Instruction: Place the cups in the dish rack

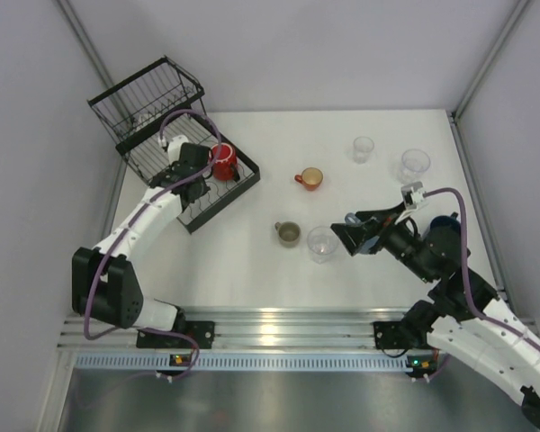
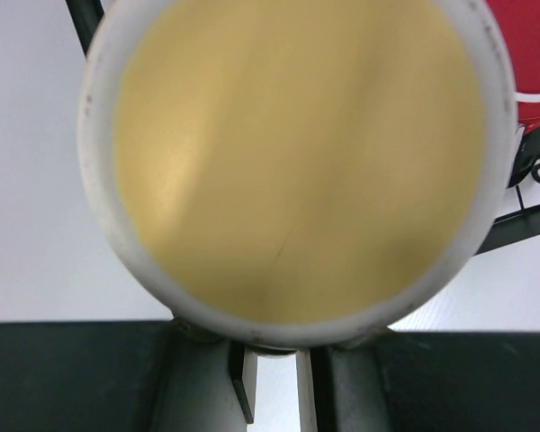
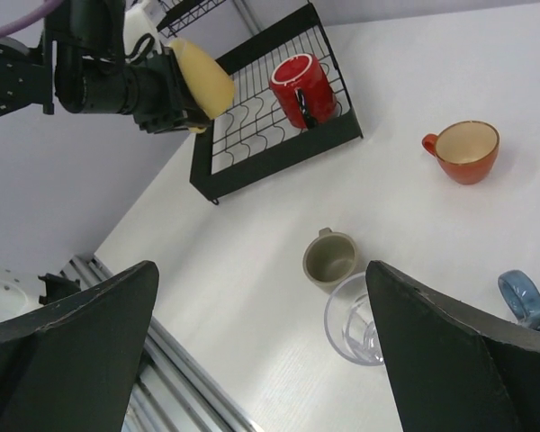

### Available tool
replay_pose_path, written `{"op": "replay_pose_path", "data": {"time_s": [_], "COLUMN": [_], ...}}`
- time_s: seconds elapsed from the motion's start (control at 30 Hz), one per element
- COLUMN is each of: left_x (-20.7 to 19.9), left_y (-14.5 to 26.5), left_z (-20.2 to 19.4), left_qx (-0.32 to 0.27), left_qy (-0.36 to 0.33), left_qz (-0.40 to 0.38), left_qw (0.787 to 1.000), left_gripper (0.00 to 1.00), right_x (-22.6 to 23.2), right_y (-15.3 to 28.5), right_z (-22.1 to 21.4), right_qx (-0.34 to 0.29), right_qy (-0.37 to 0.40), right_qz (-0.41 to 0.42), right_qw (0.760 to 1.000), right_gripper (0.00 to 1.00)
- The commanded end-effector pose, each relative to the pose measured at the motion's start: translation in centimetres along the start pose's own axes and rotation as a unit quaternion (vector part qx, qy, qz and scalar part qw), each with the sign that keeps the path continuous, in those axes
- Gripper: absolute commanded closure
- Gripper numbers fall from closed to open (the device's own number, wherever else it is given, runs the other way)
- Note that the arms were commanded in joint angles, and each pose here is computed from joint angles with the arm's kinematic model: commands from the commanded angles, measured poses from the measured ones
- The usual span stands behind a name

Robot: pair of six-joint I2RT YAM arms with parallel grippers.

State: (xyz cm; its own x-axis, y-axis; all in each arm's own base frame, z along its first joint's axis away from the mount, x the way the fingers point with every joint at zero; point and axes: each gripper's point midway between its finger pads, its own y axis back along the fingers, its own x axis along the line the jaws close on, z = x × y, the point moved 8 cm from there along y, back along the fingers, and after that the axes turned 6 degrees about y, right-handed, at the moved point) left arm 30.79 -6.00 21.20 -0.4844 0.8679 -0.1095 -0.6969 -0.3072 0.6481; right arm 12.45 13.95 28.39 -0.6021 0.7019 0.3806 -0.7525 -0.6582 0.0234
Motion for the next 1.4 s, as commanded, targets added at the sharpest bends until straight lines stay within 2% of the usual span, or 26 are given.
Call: {"op": "replay_pose_path", "data": {"time_s": [0.0,0.3,0.53,0.73,1.07,1.1,1.3,1.37], "left_x": [-1.9,-3.2,-4.2,-4.5,-4.6,-4.6,-5.0,-5.0], "left_y": [0.0,-4.1,-5.7,-6.5,-7.9,-8.1,-8.4,-8.2], "left_z": [2.9,1.7,1.9,0.3,-0.6,-0.8,-1.4,-1.3], "left_qx": [-0.055,-0.030,-0.019,0.009,0.015,0.018,0.032,0.032], "left_qy": [0.073,0.104,0.131,0.160,0.150,0.148,0.148,0.152], "left_qz": [-0.024,-0.001,0.000,0.001,0.020,0.022,0.017,0.015], "left_qw": [0.996,0.994,0.991,0.987,0.988,0.989,0.988,0.988], "left_gripper": [1.00,1.00,1.00,1.00,1.00,0.96,0.94,0.90], "right_x": [0.5,0.2,-0.1,-0.4,-0.5,-0.5,-0.6,-0.6], "right_y": [0.8,1.4,1.7,1.4,1.2,1.2,1.0,1.0], "right_z": [2.1,1.8,1.8,1.3,1.4,1.4,1.3,1.3], "right_qx": [-0.028,-0.027,-0.027,-0.022,-0.021,-0.021,-0.018,-0.019], "right_qy": [0.014,0.021,0.029,0.033,0.041,0.041,0.040,0.040], "right_qz": [0.001,-0.006,-0.016,-0.023,-0.029,-0.030,-0.031,-0.030], "right_qw": [1.000,0.999,0.999,0.999,0.999,0.999,0.999,0.999], "right_gripper": [0.00,0.01,0.01,0.01,0.01,0.00,0.01,0.01]}}
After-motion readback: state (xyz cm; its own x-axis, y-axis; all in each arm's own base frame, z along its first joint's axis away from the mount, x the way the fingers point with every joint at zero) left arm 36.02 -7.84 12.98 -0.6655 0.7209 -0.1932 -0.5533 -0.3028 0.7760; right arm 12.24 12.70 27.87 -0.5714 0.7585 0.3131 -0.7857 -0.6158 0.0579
